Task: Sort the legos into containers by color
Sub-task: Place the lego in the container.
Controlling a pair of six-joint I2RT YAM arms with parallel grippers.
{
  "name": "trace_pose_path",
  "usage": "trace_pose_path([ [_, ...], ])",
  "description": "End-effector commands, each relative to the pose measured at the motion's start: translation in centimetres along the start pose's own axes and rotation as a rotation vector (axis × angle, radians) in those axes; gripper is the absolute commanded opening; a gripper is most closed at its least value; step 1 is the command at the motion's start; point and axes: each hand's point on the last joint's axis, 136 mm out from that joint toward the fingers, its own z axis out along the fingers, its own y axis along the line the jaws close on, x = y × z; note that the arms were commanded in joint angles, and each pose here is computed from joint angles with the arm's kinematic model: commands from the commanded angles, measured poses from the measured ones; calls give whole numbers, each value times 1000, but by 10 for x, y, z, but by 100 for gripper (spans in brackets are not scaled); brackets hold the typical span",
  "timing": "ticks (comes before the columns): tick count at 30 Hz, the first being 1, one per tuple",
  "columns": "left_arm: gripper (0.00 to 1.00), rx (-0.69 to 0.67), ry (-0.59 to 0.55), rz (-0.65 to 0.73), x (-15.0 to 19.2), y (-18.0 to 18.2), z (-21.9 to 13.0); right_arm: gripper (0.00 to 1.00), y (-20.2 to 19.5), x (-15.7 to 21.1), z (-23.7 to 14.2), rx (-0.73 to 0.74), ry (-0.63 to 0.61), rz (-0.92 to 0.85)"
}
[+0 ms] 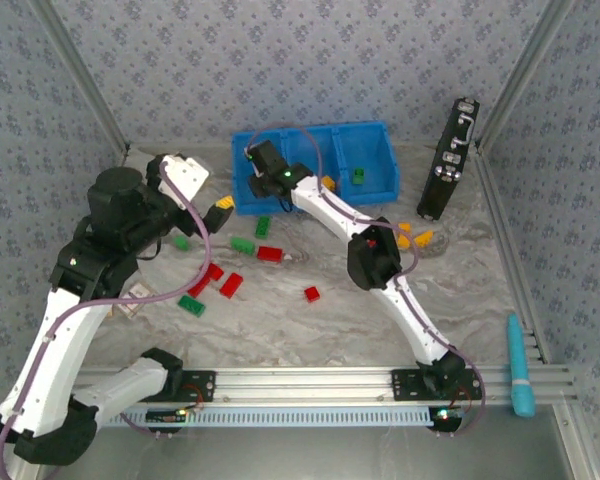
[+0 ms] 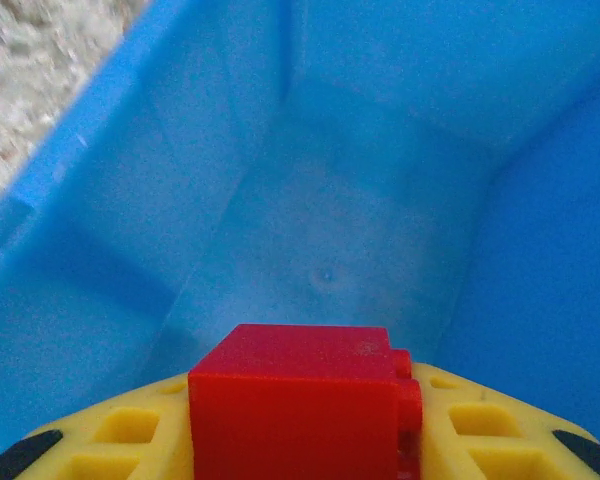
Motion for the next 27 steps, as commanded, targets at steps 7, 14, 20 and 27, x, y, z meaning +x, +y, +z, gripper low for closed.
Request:
trace_pose_path([
  [7,100,-51,-68,20,-14,9,-10,42,13,21,15,-20,53,-14],
  [14,100,-47,-66,15,-15,9,-10,47,19,35,23,-23,82,-24],
  [20,100,-41,-63,14,-15,8,-10,57,18,32,19,-19,79,-11],
  [27,100,-25,-64,11,-17,6,-10,60,27,8,-7,-53,32,-5],
])
